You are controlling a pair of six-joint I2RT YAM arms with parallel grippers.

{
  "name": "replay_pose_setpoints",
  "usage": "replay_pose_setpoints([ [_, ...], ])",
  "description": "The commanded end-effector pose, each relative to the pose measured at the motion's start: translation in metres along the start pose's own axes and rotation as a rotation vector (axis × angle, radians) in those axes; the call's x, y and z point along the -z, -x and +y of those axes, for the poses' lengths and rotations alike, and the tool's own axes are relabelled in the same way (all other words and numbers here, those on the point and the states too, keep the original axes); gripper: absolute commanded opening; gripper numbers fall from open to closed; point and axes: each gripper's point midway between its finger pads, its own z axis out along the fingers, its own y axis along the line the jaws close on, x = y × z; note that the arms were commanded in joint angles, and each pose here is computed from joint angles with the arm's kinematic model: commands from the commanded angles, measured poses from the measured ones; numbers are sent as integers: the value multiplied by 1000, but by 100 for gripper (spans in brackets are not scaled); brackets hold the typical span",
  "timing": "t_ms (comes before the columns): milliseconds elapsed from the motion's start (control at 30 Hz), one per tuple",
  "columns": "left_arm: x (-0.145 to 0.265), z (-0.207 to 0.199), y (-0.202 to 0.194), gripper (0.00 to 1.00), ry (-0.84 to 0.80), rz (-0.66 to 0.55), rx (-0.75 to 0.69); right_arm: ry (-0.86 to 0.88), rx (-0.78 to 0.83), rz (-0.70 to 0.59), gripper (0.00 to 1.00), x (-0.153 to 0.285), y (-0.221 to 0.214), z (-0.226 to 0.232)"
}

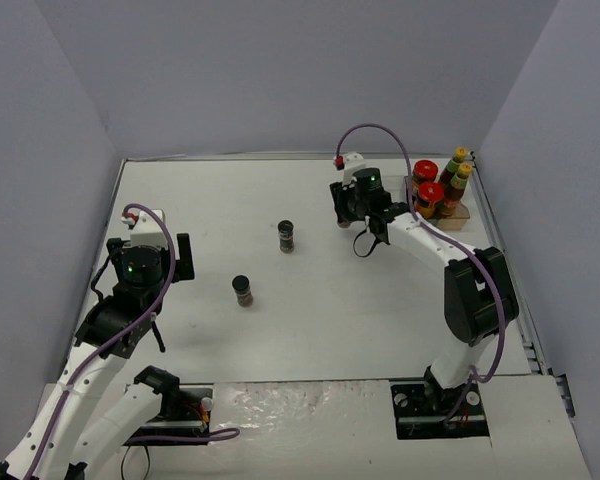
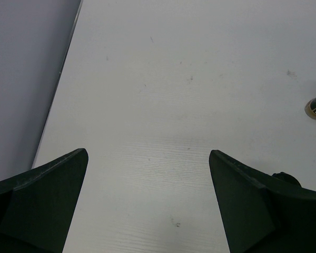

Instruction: Organize the condiment bottles

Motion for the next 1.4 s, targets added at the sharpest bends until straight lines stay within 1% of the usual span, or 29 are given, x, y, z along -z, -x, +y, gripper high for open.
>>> replay_pose_setpoints([
  [0,1,-1,23,97,-3,-66,34,-186,-91,-224,6,28,89,-75],
  [100,1,-1,22,97,-3,-64,34,-251,-151,-244,6,23,99,-114],
  [233,1,0,22,97,-2,-63,31,-284,-181,-246,6,6,102,-142],
  [300,1,0,22,97,0,-62,31,-305,-223,-243,6,-4,97,-157],
  [600,0,-1,21,97,-3,-59,29,-334,-294,-193,8,-50,58,-186],
  [800,-1,-2,20,97,-4,-55,27,-342,-294,-173,16,-66,44,-190],
  [933,-1,-2,20,97,-7,-54,27,-359,-290,-161,29,-71,39,-194],
  [1033,-1,-2,20,97,-5,-53,26,-354,-286,-161,52,-71,40,-193],
  [1167,-2,-2,20,97,-3,-53,26,-343,-280,-168,68,-68,46,-191],
  [1267,-2,-3,20,97,-5,-51,25,-325,-276,-188,77,-58,58,-187],
  [1367,-2,-3,20,97,-5,-53,26,-307,-250,-205,80,-45,70,-176],
])
